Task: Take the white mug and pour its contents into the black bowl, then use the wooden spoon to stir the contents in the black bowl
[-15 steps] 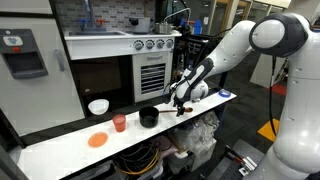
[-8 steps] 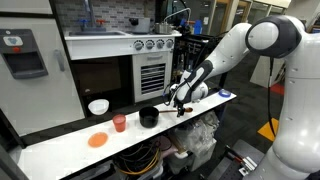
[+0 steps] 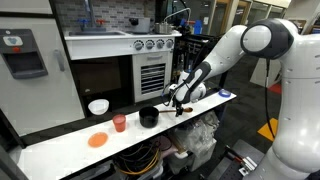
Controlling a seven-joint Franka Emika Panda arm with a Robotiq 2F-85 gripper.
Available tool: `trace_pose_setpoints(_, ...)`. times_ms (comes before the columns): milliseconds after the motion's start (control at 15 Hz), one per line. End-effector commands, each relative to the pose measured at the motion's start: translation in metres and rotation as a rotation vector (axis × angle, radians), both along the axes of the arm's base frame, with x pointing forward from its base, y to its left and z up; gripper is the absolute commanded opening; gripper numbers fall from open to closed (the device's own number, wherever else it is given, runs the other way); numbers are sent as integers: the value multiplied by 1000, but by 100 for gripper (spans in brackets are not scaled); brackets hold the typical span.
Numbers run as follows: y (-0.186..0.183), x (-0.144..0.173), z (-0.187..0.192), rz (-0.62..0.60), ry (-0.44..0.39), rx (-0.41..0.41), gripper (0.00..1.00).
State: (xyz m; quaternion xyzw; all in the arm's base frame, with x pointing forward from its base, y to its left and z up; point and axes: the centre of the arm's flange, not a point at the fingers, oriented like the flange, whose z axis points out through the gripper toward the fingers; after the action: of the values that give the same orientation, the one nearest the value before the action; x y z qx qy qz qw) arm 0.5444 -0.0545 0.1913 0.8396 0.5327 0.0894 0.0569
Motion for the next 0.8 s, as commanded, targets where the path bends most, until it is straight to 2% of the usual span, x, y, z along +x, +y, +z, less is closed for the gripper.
trace_pose_setpoints(0, -3, 11, -8, 7, 13, 2, 100)
trace_pose_setpoints(400, 3, 8, -9, 29, 61, -11, 100)
trace_pose_setpoints(733, 8, 2, -6, 50, 165, -11, 100)
